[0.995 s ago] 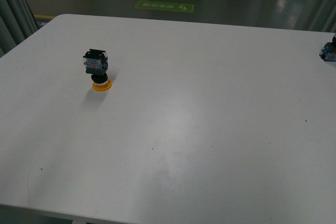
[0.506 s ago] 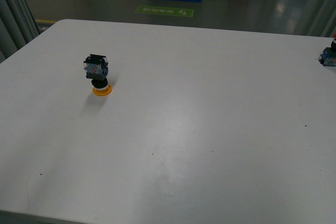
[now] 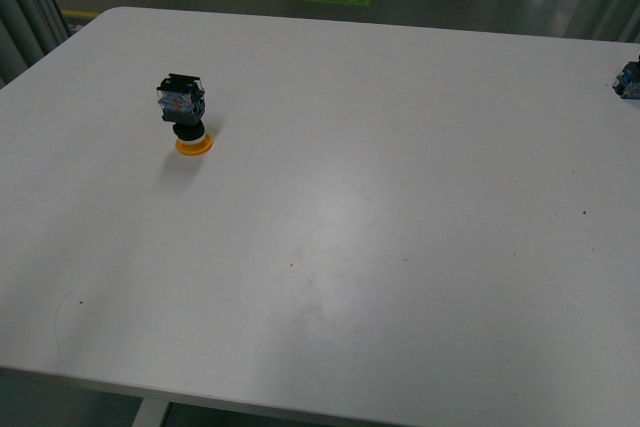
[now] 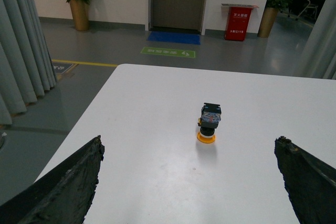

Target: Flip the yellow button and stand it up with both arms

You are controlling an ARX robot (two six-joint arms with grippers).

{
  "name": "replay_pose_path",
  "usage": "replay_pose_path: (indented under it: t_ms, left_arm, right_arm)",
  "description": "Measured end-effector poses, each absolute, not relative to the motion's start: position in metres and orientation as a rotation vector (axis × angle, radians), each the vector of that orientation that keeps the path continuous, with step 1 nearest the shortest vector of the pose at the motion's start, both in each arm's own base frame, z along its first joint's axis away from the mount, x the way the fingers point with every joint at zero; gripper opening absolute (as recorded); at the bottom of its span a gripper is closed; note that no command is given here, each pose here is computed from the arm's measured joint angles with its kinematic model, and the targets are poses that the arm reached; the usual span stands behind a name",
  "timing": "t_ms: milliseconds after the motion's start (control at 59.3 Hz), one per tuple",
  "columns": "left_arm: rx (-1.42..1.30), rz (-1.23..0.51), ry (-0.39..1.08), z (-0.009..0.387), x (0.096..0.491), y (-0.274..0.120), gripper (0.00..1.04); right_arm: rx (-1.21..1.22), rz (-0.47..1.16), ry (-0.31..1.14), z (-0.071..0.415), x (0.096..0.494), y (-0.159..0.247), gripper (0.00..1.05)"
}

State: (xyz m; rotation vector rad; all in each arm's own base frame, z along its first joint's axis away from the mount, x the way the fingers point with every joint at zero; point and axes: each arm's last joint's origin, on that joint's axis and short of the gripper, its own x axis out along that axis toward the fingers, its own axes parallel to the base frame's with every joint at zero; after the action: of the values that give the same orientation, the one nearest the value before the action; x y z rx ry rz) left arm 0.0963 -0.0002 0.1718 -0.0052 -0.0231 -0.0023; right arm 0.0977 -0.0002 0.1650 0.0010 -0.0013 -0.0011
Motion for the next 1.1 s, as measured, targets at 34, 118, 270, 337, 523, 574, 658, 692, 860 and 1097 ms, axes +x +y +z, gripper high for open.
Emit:
replay_pose_path:
  t_ms: [34,118,270,337,523,574,658,692,860,1097]
  left_arm:
    - [-0.005,-0.002,-0.023,0.172,0.096,0.0,0.98]
    - [-0.005,-0.002,-0.023,0.172,0.096,0.0,0.98]
    - [-0.038,0.015,0.067,0.17,0.097,0.001,0.98]
    - [-0.131,-0.011,0.281,0.175,0.108,0.005,0.98]
    - [-0.149,-0.033,0.4,0.203,0.17,0.032,0.98]
    - [-0.143,-0.056,0.44,0.203,0.189,0.038,0.98]
    - [-0.16,-0.087,0.535,0.198,0.212,0.043,0.98]
    - [-0.166,-0.086,0.566,0.195,0.222,0.046,0.98]
    - [-0.158,-0.086,0.665,0.194,0.276,0.049,0.98]
    - [-0.095,-0.135,0.779,0.2,0.34,0.03,0.98]
  right_arm:
    - [0.001,-0.001,-0.001,0.165,0.098,0.0,0.97]
    - [0.001,-0.001,-0.001,0.165,0.098,0.0,0.97]
    - [0.001,-0.001,-0.001,0.165,0.098,0.0,0.97]
    - [0.001,-0.002,-0.001,0.165,0.098,0.0,0.97]
    - [0.001,-0.001,-0.002,0.165,0.098,0.0,0.97]
    - [0.001,-0.002,-0.002,0.165,0.098,0.0,0.97]
    - [0.001,-0.001,-0.002,0.165,0.098,0.0,0.97]
    - [0.001,0.0,-0.002,0.165,0.098,0.0,0.97]
    - [0.001,-0.002,-0.002,0.165,0.098,0.0,0.97]
    - [0.001,-0.001,-0.002,0.165,0.098,0.0,0.97]
